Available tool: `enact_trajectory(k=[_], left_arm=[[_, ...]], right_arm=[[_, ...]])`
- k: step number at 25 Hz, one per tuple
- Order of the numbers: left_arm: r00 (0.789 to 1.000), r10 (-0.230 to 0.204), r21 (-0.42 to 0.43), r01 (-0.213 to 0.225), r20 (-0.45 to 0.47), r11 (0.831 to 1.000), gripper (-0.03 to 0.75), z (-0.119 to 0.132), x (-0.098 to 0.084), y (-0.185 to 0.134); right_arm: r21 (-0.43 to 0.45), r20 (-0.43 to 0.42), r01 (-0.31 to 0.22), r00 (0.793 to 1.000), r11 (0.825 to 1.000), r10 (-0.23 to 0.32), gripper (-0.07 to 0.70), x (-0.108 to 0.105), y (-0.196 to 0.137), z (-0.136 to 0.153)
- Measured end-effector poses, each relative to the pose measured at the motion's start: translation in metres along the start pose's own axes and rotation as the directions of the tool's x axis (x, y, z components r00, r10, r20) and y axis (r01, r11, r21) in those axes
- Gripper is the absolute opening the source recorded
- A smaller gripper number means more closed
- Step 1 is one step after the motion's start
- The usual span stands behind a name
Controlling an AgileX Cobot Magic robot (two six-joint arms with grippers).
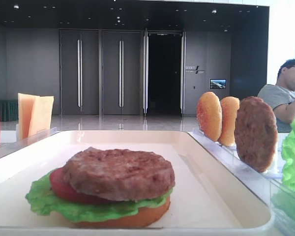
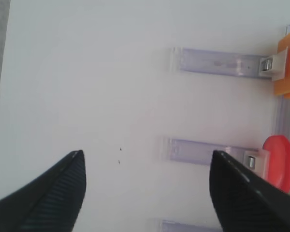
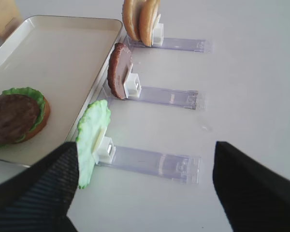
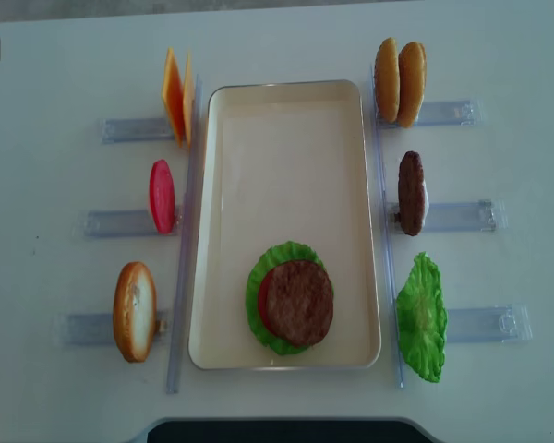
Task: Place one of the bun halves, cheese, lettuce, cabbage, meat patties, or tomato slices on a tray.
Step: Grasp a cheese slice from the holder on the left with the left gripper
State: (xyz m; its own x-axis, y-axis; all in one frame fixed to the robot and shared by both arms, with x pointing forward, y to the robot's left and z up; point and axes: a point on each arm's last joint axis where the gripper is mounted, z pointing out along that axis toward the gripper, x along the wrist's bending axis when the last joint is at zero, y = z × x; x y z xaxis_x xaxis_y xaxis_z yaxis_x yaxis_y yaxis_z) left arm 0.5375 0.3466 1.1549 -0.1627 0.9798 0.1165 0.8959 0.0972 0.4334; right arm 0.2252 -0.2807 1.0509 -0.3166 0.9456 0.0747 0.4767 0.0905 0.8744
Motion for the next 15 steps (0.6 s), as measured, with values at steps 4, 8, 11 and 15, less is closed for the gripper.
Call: enact_trajectory(k=[4, 8, 11, 15], left_arm=[[1.000, -0.021, -0.016, 0.021, 0.000, 1.000, 0.607, 0.006, -0.001, 0.018], [0.999, -0.046, -0.025, 0.046, 0.000, 0.999, 0.607, 0.010, -0.001, 0.029], [0.998, -0.059, -0.006, 0.059, -0.001, 0.998, 0.607, 0.019, -0.002, 0.032], [0.997, -0.073, 0.013, 0.073, -0.024, 0.997, 0.607, 0.029, -0.007, 0.034]], right_arm=[[0.000, 0.000, 0.000, 1.000, 1.000, 0.000, 0.542, 0.000, 0.000, 0.000], [0.000, 0.000, 0.000, 1.000, 1.000, 0.000, 0.542, 0.000, 0.000, 0.000], [0.000, 0.000, 0.000, 1.000, 1.000, 0.000, 0.542, 0.000, 0.000, 0.000], [0.000, 0.000, 0.000, 1.000, 1.000, 0.000, 0.542, 0.000, 0.000, 0.000]])
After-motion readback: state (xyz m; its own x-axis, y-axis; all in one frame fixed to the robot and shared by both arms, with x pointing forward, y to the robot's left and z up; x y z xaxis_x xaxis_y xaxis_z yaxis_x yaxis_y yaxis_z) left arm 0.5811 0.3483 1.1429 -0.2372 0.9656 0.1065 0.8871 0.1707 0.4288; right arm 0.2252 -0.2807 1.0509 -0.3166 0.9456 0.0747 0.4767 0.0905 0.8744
